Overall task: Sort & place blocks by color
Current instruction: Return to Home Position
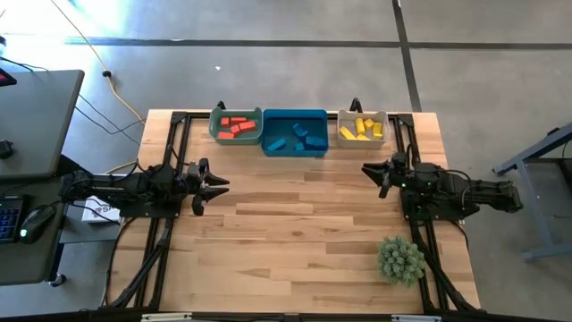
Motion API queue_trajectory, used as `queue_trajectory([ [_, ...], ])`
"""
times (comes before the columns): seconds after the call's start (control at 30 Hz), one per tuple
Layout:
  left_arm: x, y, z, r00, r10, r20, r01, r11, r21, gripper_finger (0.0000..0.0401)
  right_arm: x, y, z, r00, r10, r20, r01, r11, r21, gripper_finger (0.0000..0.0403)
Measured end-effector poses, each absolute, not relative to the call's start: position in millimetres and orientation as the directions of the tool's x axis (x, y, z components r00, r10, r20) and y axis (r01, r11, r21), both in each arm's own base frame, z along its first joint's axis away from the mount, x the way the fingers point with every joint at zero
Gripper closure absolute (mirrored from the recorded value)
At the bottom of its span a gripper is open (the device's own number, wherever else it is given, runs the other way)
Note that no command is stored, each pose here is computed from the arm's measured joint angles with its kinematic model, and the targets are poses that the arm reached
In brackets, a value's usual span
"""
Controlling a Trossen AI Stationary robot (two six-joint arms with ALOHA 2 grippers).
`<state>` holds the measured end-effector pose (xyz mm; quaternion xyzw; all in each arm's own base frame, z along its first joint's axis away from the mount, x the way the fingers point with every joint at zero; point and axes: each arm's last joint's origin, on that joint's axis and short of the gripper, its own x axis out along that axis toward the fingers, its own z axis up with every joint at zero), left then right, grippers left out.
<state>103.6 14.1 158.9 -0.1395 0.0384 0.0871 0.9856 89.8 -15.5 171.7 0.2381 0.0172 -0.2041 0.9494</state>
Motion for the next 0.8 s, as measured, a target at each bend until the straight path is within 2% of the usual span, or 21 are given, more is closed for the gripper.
queue_trajectory([
  [0.53, 103.6, 14.1, 158.9, 0.982, 0.161, -0.100, -0.183, 0.946, -0.268, 0.0284, 89.8, -15.5, 171.8, 0.916, -0.379, -0.131, 0.401, 0.853, 0.335, 0.0315],
  [0.8, 103.6, 14.1, 158.9, 0.982, 0.161, -0.100, -0.183, 0.946, -0.268, 0.0284, 89.8, -15.5, 171.8, 0.916, -0.379, -0.131, 0.401, 0.852, 0.337, 0.0315],
])
